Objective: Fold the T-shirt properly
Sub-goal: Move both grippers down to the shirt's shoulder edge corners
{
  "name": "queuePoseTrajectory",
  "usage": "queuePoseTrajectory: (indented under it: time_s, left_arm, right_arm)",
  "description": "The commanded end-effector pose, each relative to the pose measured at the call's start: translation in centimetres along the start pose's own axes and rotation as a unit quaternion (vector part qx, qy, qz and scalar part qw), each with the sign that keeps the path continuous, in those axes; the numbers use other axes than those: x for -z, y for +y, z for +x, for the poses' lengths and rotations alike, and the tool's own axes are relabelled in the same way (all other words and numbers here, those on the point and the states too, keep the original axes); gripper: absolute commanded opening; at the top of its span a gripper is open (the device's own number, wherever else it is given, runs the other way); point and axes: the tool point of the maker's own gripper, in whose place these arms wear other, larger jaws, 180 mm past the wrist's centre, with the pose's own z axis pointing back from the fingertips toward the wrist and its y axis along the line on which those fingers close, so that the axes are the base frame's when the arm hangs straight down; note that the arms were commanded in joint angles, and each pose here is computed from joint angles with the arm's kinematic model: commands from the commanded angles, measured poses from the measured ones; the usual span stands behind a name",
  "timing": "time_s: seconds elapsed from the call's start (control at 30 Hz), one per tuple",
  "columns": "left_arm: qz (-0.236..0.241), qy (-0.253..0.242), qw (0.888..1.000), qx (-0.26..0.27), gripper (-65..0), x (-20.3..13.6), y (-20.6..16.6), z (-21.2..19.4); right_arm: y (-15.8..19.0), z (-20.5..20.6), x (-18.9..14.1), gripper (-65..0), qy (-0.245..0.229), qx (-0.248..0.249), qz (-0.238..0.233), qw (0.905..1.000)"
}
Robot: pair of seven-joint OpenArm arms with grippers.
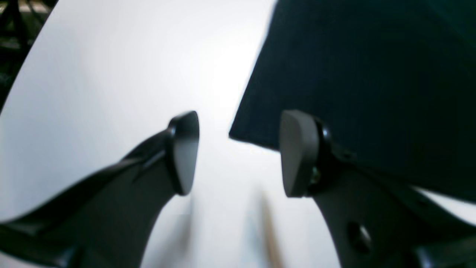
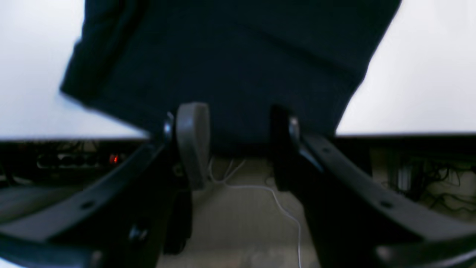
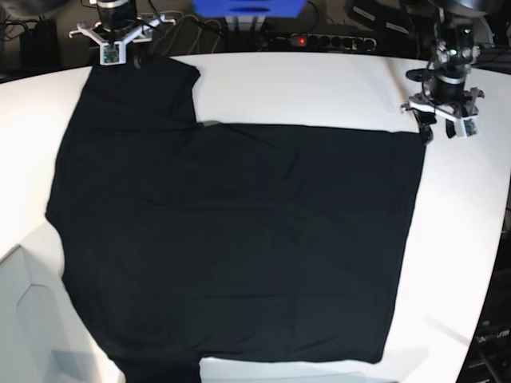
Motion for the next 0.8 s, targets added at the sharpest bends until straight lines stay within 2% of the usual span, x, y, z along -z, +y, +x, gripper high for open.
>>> queuePoseTrajectory:
  time_s: [0.0,0.2,0.37,0.5,0.77]
  left_arm:
    - [-0.001,-0.019,1.000,0.002,-31.2,0.3,0.0,1.3]
    - [0.013,-0.001,1.000,-0.020,-31.1,2.8,0.9,0.7]
    - [-0.027,0.017,0.999,-0.013,-31.1,4.3,-1.0,-0.6]
    - [-0.026,0.030,0.999,-0.036,-31.1,4.9,-1.5,-2.0]
    - [-0.017,0.050,0.998,-0.044,-31.1,5.1,-1.0,-3.7]
  right_arm:
    - [-0.1,0.8,-0.2,-38.0,-0.016,-0.001,0.000,0.9999]
    - [-0.1,1.5,0.3,-37.6,-0.026,0.000,-0.001,0.9997]
    - [-0.1,1.6,0.3,-37.5,-0.027,-0.001,-0.001,0.9996]
    - [-0.1,1.6,0.3,-37.5,-0.027,-0.002,-0.001,0.9996]
    - [-0.2,1.6,0.3,-37.4,-0.027,-0.003,-0.001,0.9996]
